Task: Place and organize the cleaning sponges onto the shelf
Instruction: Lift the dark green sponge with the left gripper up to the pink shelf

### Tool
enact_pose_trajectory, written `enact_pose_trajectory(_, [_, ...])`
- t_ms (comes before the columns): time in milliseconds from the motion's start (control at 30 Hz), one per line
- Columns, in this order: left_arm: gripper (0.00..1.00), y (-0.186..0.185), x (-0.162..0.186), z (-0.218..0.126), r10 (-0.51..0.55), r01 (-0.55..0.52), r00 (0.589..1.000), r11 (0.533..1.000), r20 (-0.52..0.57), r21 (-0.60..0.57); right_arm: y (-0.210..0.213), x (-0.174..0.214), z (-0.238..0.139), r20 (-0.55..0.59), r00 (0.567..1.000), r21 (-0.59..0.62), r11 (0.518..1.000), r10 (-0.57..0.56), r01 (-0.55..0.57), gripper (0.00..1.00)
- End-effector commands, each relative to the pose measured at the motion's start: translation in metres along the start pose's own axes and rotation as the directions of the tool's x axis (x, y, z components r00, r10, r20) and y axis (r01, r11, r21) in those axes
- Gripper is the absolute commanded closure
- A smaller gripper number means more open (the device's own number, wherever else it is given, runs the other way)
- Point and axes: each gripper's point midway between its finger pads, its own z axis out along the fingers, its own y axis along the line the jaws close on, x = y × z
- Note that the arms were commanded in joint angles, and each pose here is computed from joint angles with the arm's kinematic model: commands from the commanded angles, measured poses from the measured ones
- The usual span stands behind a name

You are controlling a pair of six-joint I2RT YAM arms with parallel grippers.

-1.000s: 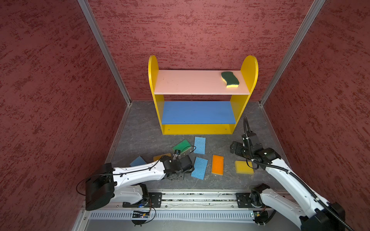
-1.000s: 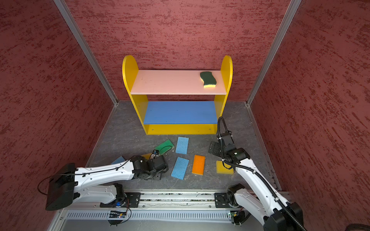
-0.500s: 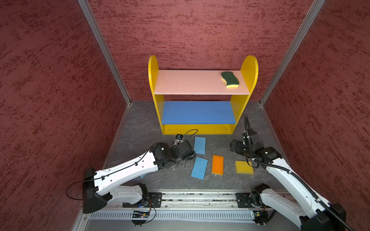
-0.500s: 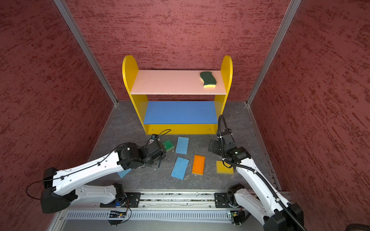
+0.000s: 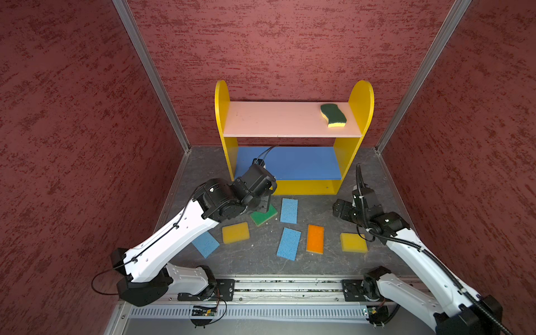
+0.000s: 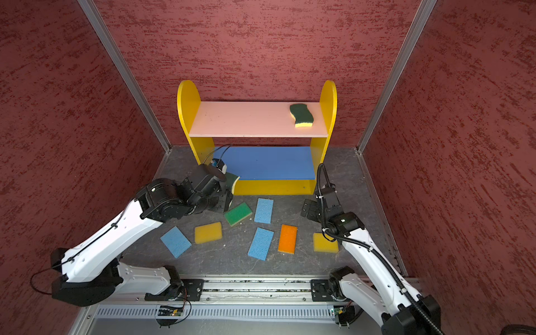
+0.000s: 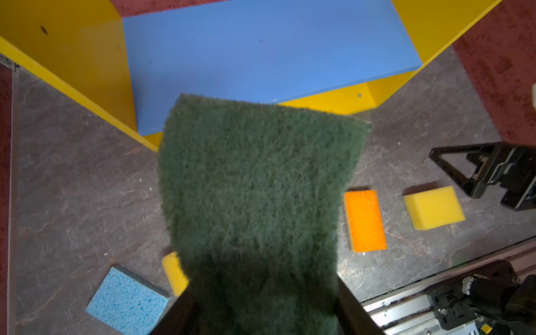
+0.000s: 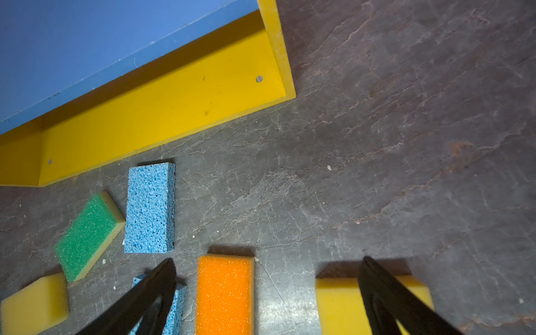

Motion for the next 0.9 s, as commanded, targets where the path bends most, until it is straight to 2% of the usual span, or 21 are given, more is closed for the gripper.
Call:
enact_pose_trajectory(0, [0.43,0.004,-0.021,-0.01,0.045,-0.044,0.998,0.999,0.046,-0.008,0.009,-0.014,-0.002,0.044,0.999,-0.033,0.999,0.007,-0.005,0.01])
enact_pose_trajectory(167, [0.41,0.008,-0.062,-0.02,0.058,-0.057,0.981,0.998,0.186,-0.011,0.015,-0.011,0.006,0.021,1.0,-0.056,0.998,0.0,0.001,0.01])
enact_pose_trajectory(367, [0.41,0.021,-0.106,-0.023,0.006,-0.01,0.953,1.0,0.303,0.009,0.016,-0.015,0.005,0.029,0.999,-0.05,0.998,-0.026,0.027,0.01])
enact_pose_trajectory(533, [0.4,0.027,-0.142,-0.036,0.001,-0.003,0.914,1.0,0.407,0.004,0.016,-0.021,0.004,0.044,0.998,-0.037,0.998,-0.043,0.045,0.01])
enact_pose_trajectory(700, [0.38,0.037,-0.173,-0.045,0.016,0.003,0.876,0.999,0.483,-0.039,0.017,-0.022,0.006,0.037,0.998,-0.031,0.998,-0.05,0.051,0.01])
enact_pose_trajectory(867, [0.37,0.042,-0.194,-0.036,0.055,-0.006,0.852,0.995,0.521,-0.096,0.018,-0.021,0.013,0.019,0.998,-0.024,0.998,-0.06,0.06,0.01])
